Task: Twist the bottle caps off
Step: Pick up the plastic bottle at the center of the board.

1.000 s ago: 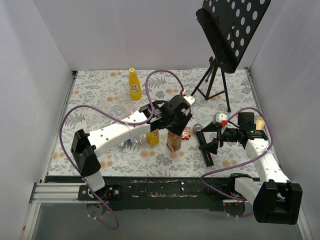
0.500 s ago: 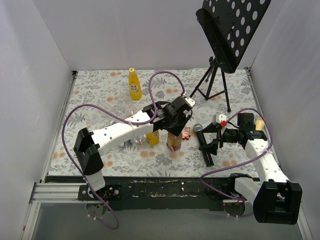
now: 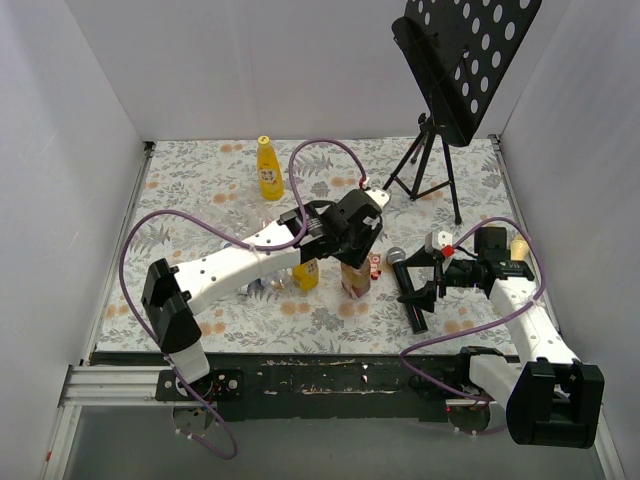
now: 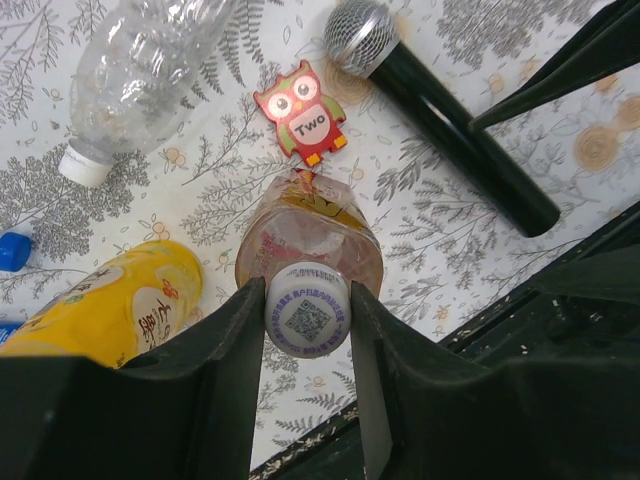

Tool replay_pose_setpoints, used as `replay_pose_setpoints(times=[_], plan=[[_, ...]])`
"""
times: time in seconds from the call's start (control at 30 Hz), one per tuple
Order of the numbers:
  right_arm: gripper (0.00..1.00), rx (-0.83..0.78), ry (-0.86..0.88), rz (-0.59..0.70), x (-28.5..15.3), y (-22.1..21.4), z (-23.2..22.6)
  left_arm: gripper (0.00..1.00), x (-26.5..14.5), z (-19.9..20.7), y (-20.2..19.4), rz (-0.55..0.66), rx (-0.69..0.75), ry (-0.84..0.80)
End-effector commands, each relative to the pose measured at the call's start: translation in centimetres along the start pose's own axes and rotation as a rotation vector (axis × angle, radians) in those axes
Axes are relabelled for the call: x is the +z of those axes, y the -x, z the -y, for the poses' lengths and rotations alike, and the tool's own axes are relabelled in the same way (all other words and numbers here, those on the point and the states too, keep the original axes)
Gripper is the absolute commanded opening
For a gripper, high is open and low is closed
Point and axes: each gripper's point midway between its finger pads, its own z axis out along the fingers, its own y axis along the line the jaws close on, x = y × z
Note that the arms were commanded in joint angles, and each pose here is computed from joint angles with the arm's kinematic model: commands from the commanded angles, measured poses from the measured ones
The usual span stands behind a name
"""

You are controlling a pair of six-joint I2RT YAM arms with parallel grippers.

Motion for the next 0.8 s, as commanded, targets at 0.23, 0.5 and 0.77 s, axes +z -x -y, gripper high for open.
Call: replay_pose_setpoints(times=[0.23, 0.5, 0.77], plan=[[0.98, -0.046, 0.122, 0.004, 0.4, 1.9, -2.0, 0.00, -5.7, 0.9, 4.3, 0.219, -0.105, -0.098], [0.98, -0.081, 0.119, -0.019, 0.0, 2.6, -2.2, 0.00, -6.2, 1.5, 3.9, 0.236, -0.135, -0.154], [0.98, -0.098, 0.107, -0.035, -0.2, 2.5, -2.2, 0.00, -6.5, 2.3, 3.9, 0.244, -0.145, -0.205]])
